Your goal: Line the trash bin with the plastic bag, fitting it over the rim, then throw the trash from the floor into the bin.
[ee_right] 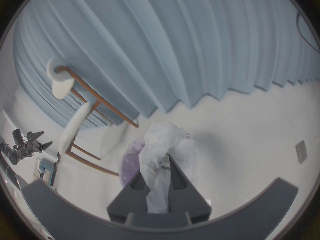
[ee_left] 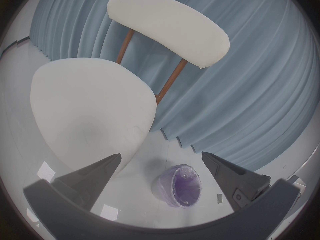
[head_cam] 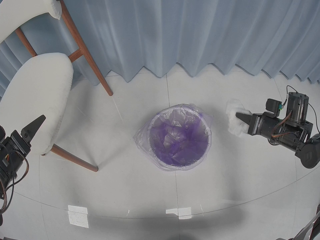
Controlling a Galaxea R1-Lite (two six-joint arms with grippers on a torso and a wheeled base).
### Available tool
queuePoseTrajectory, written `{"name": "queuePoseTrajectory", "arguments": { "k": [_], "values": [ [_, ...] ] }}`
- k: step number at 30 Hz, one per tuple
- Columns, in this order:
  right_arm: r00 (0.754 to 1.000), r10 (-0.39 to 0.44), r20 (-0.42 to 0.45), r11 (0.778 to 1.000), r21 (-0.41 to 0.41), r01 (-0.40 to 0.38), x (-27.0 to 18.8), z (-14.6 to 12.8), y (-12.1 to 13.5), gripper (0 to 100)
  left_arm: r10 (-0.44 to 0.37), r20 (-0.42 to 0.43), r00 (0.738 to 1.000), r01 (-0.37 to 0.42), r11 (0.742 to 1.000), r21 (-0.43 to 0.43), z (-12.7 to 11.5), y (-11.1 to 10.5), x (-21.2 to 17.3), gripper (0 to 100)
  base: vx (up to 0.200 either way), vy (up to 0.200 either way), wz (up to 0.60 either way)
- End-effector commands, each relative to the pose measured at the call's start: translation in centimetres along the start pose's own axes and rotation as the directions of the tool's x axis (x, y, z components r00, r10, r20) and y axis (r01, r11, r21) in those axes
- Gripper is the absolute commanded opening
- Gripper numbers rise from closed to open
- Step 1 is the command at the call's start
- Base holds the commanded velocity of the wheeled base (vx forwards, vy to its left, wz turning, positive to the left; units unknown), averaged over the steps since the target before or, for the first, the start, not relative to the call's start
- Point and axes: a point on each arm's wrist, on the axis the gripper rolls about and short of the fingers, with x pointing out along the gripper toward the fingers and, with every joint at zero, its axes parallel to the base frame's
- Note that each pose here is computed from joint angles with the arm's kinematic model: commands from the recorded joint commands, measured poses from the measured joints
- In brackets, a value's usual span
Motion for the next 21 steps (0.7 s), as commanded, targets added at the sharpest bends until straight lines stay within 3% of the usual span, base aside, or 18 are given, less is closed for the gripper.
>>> {"name": "queuePoseTrajectory", "arguments": {
  "k": [1,4,7,11,12,17,21],
  "values": [
    [0.992,0.124,0.036,0.991,-0.044,-0.123,4.5,-2.6,2.4,0,-0.014,0.063,0.998,0.012,0.999,0.030,0.5,-0.4,-1.5,100,0.000,0.000,0.00],
    [0.982,0.164,0.094,0.985,-0.076,-0.157,5.9,-2.5,3.1,0,0.008,0.102,0.995,-0.016,0.997,0.070,0.4,-0.2,-2.6,100,0.000,0.000,0.00],
    [0.972,0.192,0.135,0.979,-0.094,-0.180,7.0,-2.4,3.6,0,0.014,0.117,0.993,-0.036,0.982,0.184,-0.8,0.2,-4.7,100,0.000,0.000,0.00],
    [0.971,0.201,0.130,0.976,-0.112,-0.188,7.6,-2.8,3.9,0,-0.017,0.121,0.992,-0.018,0.960,0.278,-2.0,0.3,-6.5,100,0.000,0.000,0.00],
    [0.973,0.203,0.111,0.973,-0.135,-0.187,8.4,-3.6,3.8,0,-0.021,0.096,0.995,-0.012,0.945,0.328,-3.0,0.6,-7.6,100,0.000,0.000,0.00],
    [0.963,0.234,0.136,0.959,-0.192,-0.206,10.8,-5.6,4.2,0,-0.004,0.048,0.999,-0.015,0.926,0.377,-4.8,1.2,-9.7,100,0.000,0.000,0.00],
    [0.957,0.271,0.107,0.949,-0.197,-0.247,11.5,-7.1,5.5,0,0.011,0.032,0.999,-0.023,0.916,0.401,-5.9,1.5,-11.3,100,0.000,0.000,0.00]
  ]
}}
